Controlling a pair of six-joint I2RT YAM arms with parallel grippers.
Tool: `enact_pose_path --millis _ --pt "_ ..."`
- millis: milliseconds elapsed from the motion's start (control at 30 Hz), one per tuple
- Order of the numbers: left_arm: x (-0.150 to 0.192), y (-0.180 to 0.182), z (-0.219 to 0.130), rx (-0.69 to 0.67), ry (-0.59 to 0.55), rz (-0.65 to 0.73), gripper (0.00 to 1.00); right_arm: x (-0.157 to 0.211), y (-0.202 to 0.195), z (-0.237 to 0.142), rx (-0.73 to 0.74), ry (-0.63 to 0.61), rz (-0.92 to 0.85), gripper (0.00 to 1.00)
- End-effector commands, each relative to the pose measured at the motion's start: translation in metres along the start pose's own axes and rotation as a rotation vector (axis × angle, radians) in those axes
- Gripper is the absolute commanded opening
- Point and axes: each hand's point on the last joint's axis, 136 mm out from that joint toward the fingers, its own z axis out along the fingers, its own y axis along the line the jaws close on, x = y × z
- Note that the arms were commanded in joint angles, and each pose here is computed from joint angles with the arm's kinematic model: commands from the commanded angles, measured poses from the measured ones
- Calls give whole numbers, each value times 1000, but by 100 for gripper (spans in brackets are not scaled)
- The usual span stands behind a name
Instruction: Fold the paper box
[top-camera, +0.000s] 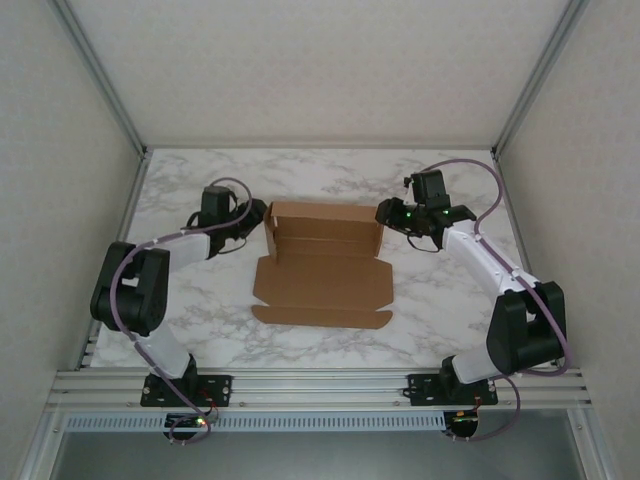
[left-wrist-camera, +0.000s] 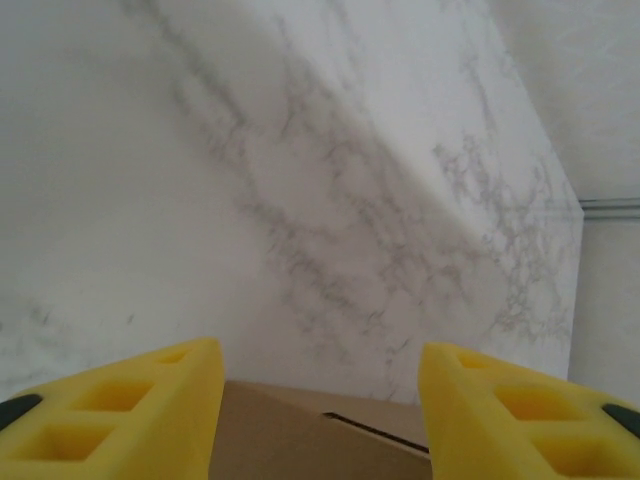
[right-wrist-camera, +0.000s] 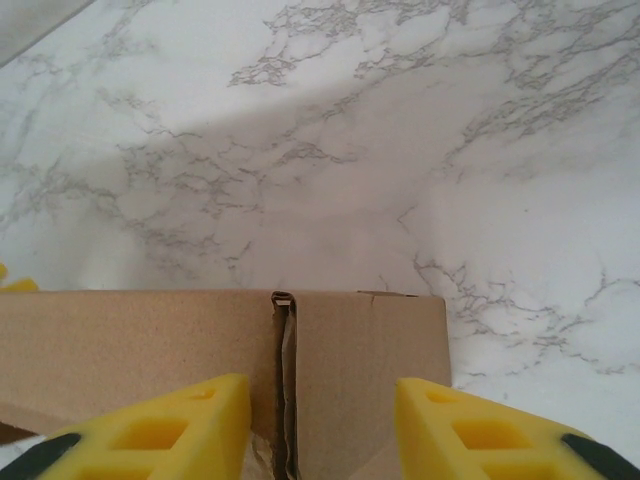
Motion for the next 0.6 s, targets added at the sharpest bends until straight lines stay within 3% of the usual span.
enact_pose_path --millis 0,133,200,367,567 --pt "-20 -29 -24 40 -127 25 55 11 -4 11 27 52 1 42" --pt "-61 -12 -70 -174 -370 149 58 11 -7 10 40 52 -23 42" --pt "-67 -7 -87 -218 -437 246 58 13 -8 12 40 59 -27 42" --pt "-43 -5 -101 -216 -376 507 61 19 -9 16 29 80 -34 42" --pt "-17 17 -103 -274 -268 603 60 17 -7 13 22 73 -45 42"
